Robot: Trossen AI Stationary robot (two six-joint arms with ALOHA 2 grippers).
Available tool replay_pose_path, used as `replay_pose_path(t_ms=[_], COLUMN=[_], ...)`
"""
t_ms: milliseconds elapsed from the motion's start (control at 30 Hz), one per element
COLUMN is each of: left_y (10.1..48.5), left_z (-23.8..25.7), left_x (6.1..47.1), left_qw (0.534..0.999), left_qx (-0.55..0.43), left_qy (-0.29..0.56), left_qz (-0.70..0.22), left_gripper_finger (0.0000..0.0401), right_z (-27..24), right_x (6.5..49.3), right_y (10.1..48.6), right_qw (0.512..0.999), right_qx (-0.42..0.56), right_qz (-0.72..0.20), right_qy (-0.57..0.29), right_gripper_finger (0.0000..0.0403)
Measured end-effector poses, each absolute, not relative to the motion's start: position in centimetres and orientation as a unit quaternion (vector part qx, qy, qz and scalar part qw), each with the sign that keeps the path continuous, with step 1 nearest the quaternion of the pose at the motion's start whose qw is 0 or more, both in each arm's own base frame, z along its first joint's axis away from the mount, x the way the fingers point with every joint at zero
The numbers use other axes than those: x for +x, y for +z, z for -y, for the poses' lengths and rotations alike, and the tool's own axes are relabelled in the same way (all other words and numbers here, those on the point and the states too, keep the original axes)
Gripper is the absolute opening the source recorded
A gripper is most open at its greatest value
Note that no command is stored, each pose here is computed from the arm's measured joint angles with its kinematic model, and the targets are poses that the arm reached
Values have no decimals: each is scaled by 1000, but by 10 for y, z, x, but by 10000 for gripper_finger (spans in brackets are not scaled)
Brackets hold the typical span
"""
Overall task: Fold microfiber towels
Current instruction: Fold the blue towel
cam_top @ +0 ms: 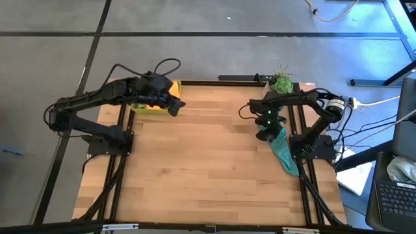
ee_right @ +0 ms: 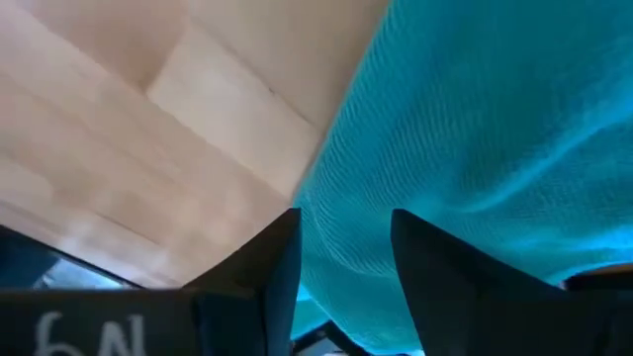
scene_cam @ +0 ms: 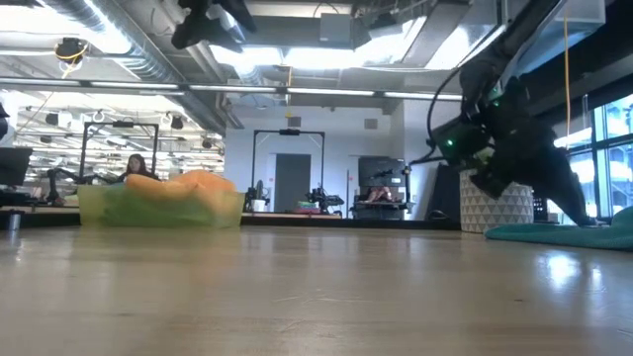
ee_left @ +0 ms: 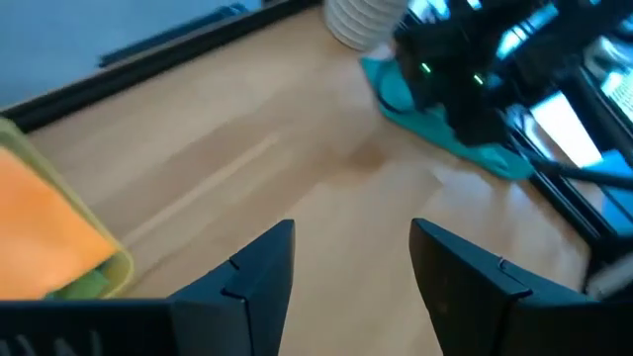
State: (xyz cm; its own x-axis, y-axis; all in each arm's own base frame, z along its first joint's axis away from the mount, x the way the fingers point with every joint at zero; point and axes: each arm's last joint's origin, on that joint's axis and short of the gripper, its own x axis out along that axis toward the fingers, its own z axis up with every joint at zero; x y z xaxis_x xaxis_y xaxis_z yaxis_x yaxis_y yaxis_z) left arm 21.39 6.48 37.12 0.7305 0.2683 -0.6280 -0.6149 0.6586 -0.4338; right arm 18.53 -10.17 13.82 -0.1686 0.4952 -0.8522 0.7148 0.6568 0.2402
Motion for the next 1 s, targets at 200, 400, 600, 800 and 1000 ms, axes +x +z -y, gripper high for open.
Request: replay_pose_path(t_ms=[200, 400, 600, 800, 1000], left_y=[372, 371, 372, 372, 372], left_z=[-59, -42, -26, -20, -19], left_x=[216, 220, 223, 223, 223], left_qw=[847, 828, 822, 828, 844], left_qx=[-372, -417, -430, -420, -384], left_qy=[296, 305, 316, 314, 309], left_qz=[-237, -218, -200, -201, -212], left_gripper_finger=[192, 192, 192, 192, 192], right_z=[97, 97, 97, 99, 97], right_x=[177, 178, 180, 178, 176], right_y=[128, 126, 125, 125, 128], right_qw=[515, 527, 540, 528, 496], right_qx=[378, 380, 383, 364, 381], right_qz=[-766, -757, -747, -763, -771], right_qy=[-71, -63, -53, -88, -120], right_gripper_finger=[159, 159, 159, 159, 159])
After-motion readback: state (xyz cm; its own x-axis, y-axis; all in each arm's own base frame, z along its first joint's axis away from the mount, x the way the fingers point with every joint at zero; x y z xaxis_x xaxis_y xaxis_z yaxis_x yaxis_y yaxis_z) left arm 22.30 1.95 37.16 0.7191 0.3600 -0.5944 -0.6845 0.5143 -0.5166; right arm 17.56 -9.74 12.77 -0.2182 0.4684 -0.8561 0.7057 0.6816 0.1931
